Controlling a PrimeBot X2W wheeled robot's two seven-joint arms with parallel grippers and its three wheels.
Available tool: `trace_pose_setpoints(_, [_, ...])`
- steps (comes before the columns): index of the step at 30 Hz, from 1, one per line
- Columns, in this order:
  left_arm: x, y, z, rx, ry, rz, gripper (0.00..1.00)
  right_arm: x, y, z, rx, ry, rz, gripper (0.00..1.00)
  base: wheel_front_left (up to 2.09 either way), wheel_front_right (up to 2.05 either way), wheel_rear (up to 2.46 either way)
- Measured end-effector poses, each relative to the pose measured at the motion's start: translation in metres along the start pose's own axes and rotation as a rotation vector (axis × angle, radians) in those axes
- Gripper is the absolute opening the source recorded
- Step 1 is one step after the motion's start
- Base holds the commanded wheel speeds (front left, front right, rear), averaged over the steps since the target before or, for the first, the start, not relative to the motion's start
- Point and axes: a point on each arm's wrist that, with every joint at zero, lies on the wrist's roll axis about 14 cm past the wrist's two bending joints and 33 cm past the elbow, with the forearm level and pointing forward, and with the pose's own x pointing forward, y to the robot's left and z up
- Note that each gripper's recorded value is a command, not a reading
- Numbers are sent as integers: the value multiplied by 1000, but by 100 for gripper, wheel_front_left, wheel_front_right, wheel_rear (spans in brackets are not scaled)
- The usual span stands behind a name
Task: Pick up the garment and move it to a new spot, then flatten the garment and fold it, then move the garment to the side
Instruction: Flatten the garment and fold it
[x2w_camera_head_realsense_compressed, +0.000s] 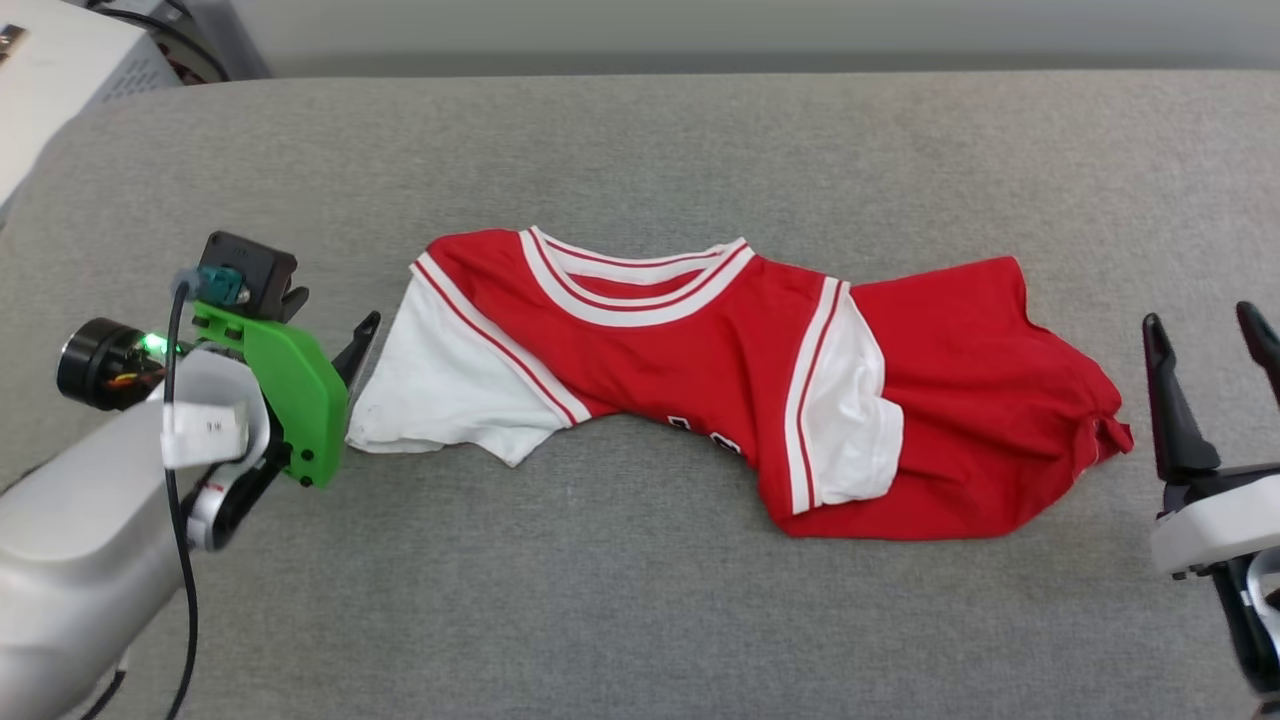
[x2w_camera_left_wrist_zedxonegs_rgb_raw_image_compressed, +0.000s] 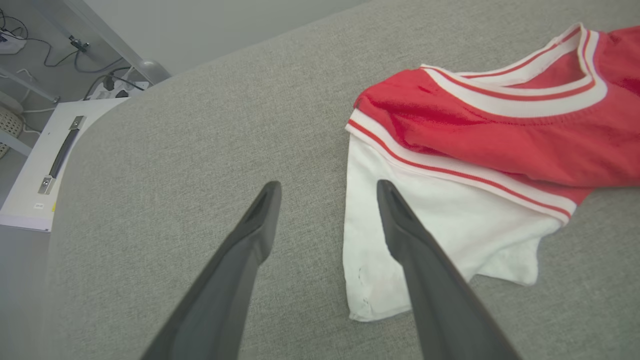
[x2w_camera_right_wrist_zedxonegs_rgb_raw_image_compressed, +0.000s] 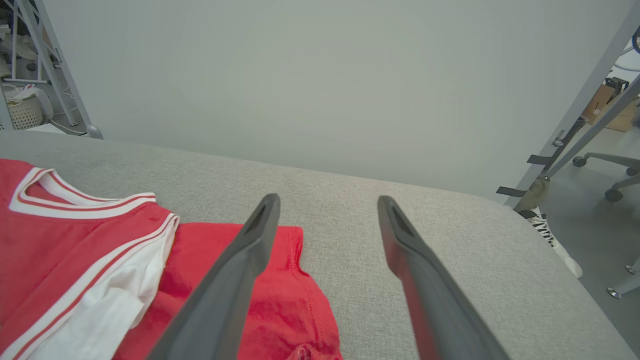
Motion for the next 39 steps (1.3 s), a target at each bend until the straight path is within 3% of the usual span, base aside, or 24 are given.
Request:
trace_pose_setpoints(8, [-40, -3, 19, -61, -273, 133, 100, 18, 13, 43, -111, -46, 108, 100, 0, 0, 0])
trace_pose_setpoints(13, [-59, -5, 28, -68, -379, 219, 100, 28, 29, 38, -186, 98, 239, 100, 0, 0, 0])
trace_pose_setpoints(18, [-77, -9, 54, -75, -520, 297, 100, 18, 43, -4, -243, 420, 394, 100, 0, 0, 0])
trace_pose_setpoints(25, [-89, -8, 51, -98, -598, 392, 100, 3, 33, -50, -274, 799, 473, 100, 0, 0, 0])
trace_pose_setpoints(33, [-81, -8, 40, -135, -611, 418, 100, 6, 31, -105, -272, 1048, 494, 100, 0, 0, 0])
trace_pose_setpoints(39, [-69, -3, 30, -152, -596, 429, 100, -4, 52, -162, -240, 1193, 552, 100, 0, 0, 0])
